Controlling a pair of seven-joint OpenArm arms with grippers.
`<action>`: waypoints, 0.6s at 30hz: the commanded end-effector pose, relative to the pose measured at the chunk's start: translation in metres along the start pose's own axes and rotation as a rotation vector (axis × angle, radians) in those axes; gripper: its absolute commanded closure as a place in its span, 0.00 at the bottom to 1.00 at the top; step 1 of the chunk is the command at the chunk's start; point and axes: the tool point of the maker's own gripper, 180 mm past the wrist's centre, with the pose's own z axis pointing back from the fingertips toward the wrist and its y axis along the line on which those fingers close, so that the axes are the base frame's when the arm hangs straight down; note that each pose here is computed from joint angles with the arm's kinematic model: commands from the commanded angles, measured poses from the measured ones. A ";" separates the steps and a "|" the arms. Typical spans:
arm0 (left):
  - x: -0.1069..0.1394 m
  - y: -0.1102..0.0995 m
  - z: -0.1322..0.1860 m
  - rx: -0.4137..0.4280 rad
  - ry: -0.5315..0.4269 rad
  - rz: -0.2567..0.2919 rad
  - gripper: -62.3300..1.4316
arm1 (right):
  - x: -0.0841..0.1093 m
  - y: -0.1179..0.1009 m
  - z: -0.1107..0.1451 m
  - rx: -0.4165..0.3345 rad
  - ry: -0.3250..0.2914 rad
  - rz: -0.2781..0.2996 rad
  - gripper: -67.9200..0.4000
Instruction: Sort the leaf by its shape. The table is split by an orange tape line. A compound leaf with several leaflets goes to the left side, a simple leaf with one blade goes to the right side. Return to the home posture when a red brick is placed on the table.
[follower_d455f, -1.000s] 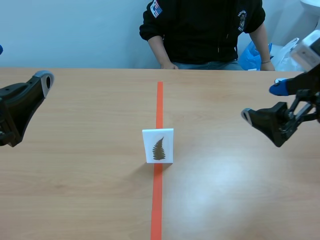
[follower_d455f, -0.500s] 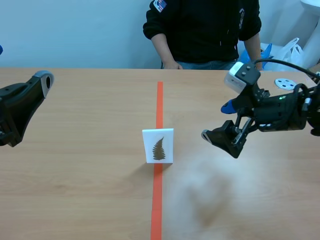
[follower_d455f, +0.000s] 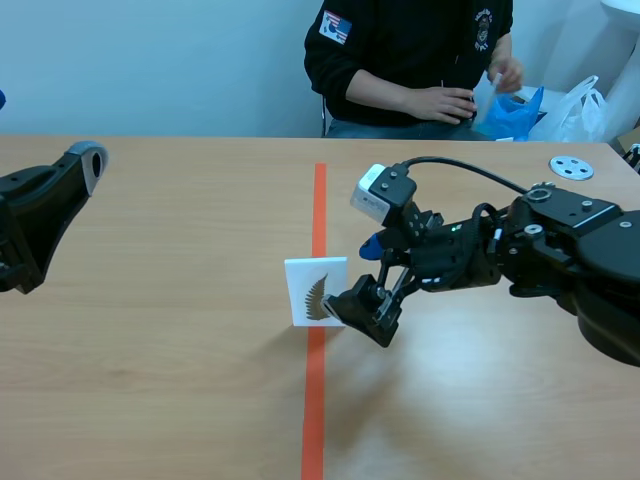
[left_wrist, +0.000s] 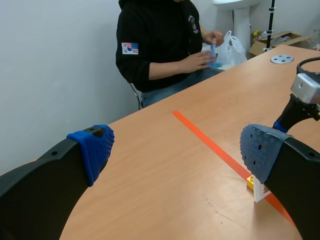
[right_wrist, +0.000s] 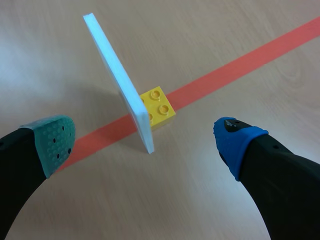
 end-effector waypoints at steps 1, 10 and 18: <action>0.009 0.000 0.000 0.004 -0.034 0.006 0.13 | 0.019 -0.011 -0.002 -0.026 -0.032 0.037 0.17; 0.009 0.000 0.000 0.004 -0.034 0.006 0.13 | 0.020 0.015 -0.026 0.037 -0.016 0.070 0.25; 0.009 0.000 0.000 0.004 -0.034 0.006 0.13 | 0.018 0.010 -0.028 -0.002 -0.012 0.071 0.43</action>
